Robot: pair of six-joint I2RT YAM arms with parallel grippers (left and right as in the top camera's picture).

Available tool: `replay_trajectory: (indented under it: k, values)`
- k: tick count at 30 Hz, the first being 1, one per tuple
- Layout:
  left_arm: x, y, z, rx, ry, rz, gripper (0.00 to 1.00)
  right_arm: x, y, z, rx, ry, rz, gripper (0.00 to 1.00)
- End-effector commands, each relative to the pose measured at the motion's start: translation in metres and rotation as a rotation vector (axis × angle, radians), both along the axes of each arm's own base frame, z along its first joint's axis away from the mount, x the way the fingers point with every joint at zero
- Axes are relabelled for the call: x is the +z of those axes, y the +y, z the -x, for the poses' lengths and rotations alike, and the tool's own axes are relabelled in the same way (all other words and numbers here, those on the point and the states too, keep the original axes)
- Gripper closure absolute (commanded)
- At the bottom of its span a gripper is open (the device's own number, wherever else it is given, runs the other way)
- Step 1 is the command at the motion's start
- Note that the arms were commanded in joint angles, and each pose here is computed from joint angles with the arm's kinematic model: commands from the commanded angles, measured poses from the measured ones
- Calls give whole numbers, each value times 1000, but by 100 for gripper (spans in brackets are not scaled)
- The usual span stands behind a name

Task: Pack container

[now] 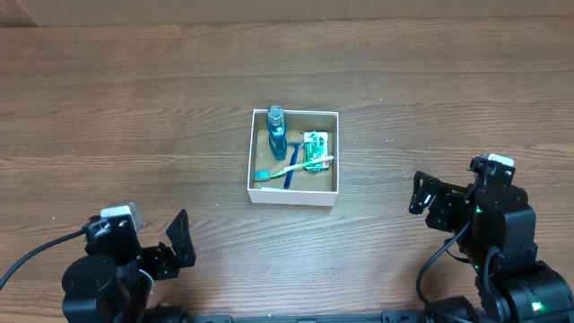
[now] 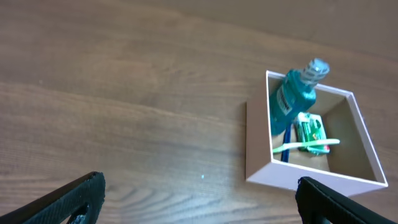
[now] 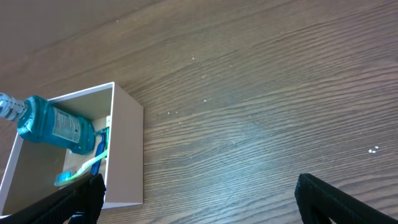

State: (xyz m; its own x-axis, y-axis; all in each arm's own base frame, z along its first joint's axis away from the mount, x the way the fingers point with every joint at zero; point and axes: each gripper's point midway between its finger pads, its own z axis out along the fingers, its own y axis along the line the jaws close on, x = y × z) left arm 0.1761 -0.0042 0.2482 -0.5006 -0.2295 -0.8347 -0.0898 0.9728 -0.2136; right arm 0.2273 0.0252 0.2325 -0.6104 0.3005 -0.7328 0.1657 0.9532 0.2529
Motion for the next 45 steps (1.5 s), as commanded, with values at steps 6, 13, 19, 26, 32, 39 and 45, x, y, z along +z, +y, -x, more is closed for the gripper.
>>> replay_trajectory:
  k: [6, 13, 19, 26, 32, 39, 45]
  values:
    - [-33, -2, 21, 2, 157, 24, 0, 1, -1, -1, -6, -8, 5, 0]
    - [-36, -3, 24, 2, 176, 25, 0, 2, -7, 9, -20, -12, 6, 0]
    - [-36, -3, 24, 2, 176, 25, 0, 23, -7, 12, 52, -382, 33, 0]
    - [-36, -3, 24, 2, 176, 25, 0, 11, 7, -4, 101, -685, -27, 0]
    - [-36, -3, 24, 2, 176, 25, 0, 2, 11, -12, 117, -819, -27, 0]
    - [-36, -3, 24, 2, 176, 25, 0, -25, 7, -15, 133, -823, 96, 0]
    - [-36, -3, 24, 2, 176, 25, 0, -63, 8, -17, 172, -675, 171, 0]
